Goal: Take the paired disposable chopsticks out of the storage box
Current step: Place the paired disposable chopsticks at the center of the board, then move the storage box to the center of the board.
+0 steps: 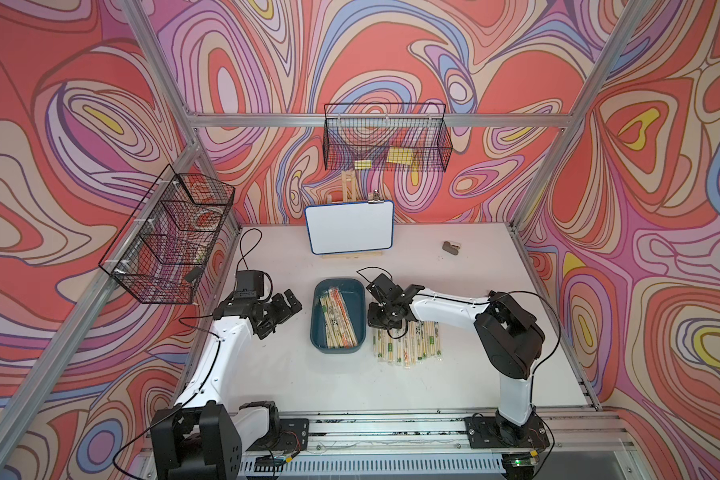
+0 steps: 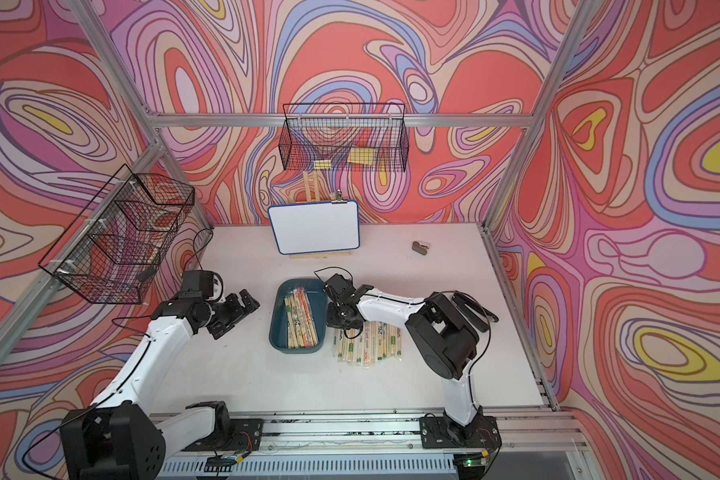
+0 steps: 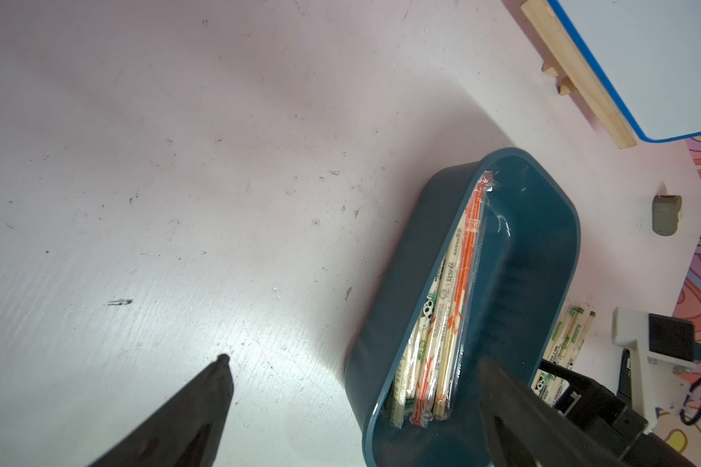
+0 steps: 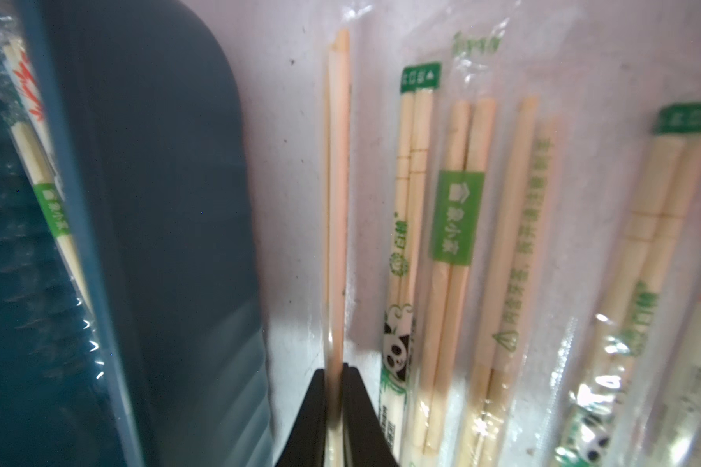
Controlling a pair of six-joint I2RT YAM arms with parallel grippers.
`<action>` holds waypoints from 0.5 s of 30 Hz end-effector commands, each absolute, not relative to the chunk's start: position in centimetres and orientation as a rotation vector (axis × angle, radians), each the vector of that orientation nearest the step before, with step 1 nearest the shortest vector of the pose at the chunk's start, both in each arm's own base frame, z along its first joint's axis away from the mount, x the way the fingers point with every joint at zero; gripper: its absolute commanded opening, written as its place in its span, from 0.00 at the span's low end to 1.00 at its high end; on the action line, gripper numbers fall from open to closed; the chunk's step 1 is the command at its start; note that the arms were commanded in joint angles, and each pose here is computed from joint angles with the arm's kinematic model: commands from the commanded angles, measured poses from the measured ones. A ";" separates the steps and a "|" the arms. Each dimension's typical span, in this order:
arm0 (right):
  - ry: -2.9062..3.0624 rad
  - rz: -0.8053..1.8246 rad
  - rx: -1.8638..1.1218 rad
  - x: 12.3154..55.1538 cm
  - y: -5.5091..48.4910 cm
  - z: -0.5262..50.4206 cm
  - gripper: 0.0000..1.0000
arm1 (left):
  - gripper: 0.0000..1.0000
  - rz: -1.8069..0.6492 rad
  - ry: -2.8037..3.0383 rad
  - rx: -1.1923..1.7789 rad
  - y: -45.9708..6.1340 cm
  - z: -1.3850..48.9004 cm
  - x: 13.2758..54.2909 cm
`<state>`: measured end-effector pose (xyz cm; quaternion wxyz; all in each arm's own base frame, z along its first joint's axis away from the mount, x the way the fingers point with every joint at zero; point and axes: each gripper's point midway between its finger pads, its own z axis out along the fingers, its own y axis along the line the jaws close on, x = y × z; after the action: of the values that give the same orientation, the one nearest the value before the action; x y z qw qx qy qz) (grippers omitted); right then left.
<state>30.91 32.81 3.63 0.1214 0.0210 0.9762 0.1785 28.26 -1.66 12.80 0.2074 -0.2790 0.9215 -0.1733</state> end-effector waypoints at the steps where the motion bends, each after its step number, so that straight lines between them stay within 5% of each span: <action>1: 2.862 0.486 0.058 30.6 32.6 3.1 0.18 | 1.00 -0.490 2.554 -0.773 -1.6 13.0 28.1; 15: 2.851 0.493 0.025 30.7 33.4 4.1 0.25 | 1.00 -0.484 2.552 -0.767 -1.6 13.1 28.0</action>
<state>30.34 32.89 3.63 0.1149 0.0162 0.9782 0.1720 28.23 -1.66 12.85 0.2083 -0.2787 0.9214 -0.1733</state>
